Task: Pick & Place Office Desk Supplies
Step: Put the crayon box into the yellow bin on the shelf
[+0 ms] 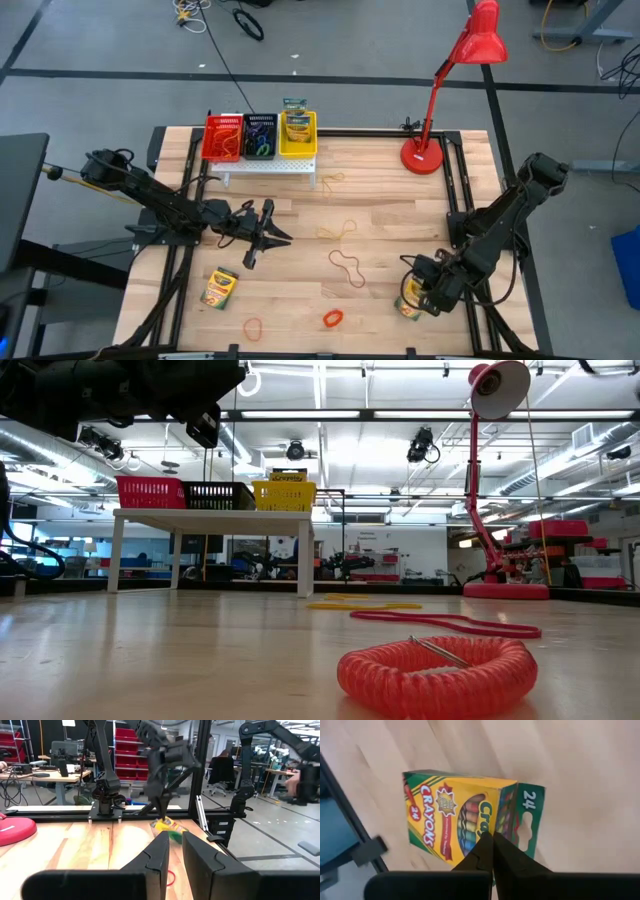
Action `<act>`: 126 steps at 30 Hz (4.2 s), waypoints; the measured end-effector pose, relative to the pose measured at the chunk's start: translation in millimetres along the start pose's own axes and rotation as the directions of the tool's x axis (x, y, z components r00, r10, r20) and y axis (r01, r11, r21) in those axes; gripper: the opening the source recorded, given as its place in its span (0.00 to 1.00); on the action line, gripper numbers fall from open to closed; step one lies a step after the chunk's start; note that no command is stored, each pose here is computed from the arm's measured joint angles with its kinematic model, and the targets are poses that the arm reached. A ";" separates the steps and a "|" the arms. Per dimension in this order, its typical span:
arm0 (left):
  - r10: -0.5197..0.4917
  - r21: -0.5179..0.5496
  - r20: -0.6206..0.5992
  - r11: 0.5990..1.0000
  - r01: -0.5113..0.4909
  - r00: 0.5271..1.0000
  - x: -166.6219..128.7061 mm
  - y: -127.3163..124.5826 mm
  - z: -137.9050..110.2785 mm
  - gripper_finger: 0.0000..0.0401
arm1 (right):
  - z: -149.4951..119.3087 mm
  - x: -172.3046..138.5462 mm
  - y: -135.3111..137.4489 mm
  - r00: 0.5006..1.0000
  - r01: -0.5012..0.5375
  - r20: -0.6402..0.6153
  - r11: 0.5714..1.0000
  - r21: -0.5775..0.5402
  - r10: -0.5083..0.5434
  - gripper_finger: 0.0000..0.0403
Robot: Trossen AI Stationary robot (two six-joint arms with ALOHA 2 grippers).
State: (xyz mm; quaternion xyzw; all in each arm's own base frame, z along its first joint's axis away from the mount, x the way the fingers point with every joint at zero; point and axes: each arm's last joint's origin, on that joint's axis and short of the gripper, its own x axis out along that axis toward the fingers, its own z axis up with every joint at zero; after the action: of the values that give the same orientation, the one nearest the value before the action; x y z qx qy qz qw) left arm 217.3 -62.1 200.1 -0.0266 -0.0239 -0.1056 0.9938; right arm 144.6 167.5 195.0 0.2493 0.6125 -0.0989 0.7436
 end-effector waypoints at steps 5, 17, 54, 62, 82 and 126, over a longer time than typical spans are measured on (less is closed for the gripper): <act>0.096 -0.018 -0.005 0.995 -0.096 0.995 -0.1 2.8 -0.7 0.14 | 25.2 -35.3 10.4 0.983 0.140 0.125 0.989 -0.056 -0.132 0.00; 0.290 -0.090 -0.071 0.951 -0.295 0.955 -6.4 9.2 -6.4 0.12 | 119.1 -56.8 41.2 0.752 0.620 0.434 0.756 -0.211 -0.496 0.00; 0.540 0.026 -0.156 0.839 -0.543 0.827 57.8 13.9 -10.1 0.63 | 233.2 -42.6 91.2 0.482 0.869 0.729 0.372 -0.327 -0.486 0.00; 0.518 0.099 -0.157 0.855 -0.509 0.841 56.4 5.2 -11.2 0.29 | 236.6 -42.2 93.6 0.528 0.834 0.725 0.433 -0.342 -0.443 0.03; 0.416 0.124 0.007 0.902 -0.414 0.909 -7.0 29.7 -40.1 0.31 | 294.8 -112.2 44.8 0.695 0.389 0.718 0.853 -0.349 -0.023 0.59; 0.371 0.085 0.092 0.922 -0.379 0.924 -24.5 68.4 -36.8 0.31 | 372.2 -93.8 4.0 0.919 0.209 0.390 0.758 -0.618 0.065 0.40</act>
State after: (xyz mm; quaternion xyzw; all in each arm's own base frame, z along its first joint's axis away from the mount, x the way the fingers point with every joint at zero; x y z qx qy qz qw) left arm 209.3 7.7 158.8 0.0155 -0.0607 0.0889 0.9941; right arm 445.5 -27.0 332.7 -0.0722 0.4580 0.0426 0.8850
